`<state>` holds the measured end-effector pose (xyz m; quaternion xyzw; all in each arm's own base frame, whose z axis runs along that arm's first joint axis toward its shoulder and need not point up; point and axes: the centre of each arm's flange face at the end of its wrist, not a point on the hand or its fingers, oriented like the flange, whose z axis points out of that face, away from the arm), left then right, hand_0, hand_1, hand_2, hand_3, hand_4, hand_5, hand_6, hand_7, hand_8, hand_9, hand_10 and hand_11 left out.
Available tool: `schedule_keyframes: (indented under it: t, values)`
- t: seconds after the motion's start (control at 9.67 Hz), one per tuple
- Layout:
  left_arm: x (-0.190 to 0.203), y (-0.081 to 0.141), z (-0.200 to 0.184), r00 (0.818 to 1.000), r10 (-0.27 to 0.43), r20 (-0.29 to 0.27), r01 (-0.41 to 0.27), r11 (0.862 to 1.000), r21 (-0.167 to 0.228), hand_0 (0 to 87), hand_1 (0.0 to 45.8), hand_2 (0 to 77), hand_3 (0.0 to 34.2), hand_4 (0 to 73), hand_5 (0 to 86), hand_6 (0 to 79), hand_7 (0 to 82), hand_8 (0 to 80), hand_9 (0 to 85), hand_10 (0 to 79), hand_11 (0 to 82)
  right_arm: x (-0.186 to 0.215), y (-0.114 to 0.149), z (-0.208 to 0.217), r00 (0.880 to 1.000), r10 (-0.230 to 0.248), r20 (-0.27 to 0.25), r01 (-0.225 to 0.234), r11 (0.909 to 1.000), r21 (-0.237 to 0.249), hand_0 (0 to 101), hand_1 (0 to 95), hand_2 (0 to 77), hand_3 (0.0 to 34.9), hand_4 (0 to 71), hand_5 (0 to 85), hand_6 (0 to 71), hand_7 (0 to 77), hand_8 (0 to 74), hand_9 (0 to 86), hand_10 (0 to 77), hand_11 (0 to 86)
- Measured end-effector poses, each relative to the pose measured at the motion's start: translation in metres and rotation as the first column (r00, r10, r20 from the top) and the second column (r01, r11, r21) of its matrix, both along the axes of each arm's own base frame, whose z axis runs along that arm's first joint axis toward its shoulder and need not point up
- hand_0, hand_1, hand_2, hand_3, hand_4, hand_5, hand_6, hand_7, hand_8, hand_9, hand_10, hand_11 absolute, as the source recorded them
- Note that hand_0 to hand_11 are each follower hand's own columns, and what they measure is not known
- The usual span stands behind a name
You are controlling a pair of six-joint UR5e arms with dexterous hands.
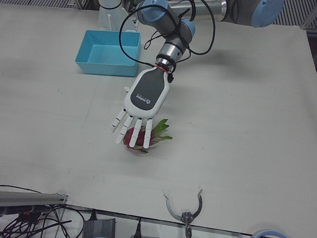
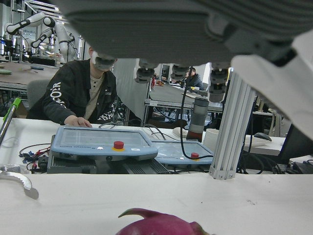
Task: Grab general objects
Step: 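Close the left hand's fingers around the pink dragon fruit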
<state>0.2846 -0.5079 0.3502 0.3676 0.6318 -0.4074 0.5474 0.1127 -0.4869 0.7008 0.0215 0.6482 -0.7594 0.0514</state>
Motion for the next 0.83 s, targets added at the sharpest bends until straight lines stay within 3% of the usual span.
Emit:
schedule_keyframes:
  t: [0.41, 0.52, 0.83]
  values:
    - [0.052, 0.019, 0.013, 0.996, -0.035, 0.086, 0.034, 0.999, 0.009, 46.0, 0.5, 1.1, 19.1, 0.0, 15.8, 0.5, 8.7, 10.4, 0.5, 0.5, 0.5, 0.000, 0.000, 0.000, 1.000, 0.000, 0.000, 0.000, 1.0000, 0.000, 0, 8.2, 1.6, 0.0, 0.0, 0.5, 0.0, 0.0, 0.0, 0.5, 0.0, 0.5]
    - [0.063, 0.018, 0.016, 0.994, -0.039, 0.103, 0.038, 0.999, 0.007, 45.9, 0.5, 6.5, 19.9, 0.0, 15.8, 0.5, 8.2, 10.4, 0.5, 0.5, 0.5, 0.000, 0.000, 0.000, 1.000, 0.000, 0.000, 0.000, 1.0000, 0.000, 0, 8.2, 1.6, 0.0, 0.0, 0.5, 0.0, 0.0, 0.0, 0.5, 0.0, 0.5]
    - [0.082, 0.006, 0.028, 0.992, -0.048, 0.120, 0.048, 0.999, 0.006, 45.9, 0.5, 8.2, 18.2, 0.0, 16.9, 0.5, 8.2, 10.4, 0.5, 0.5, 0.5, 0.000, 0.000, 0.000, 1.000, 0.000, 0.000, 0.000, 1.0000, 0.000, 0, 8.2, 1.6, 0.0, 0.0, 0.5, 0.0, 0.0, 0.0, 0.5, 0.0, 0.5]
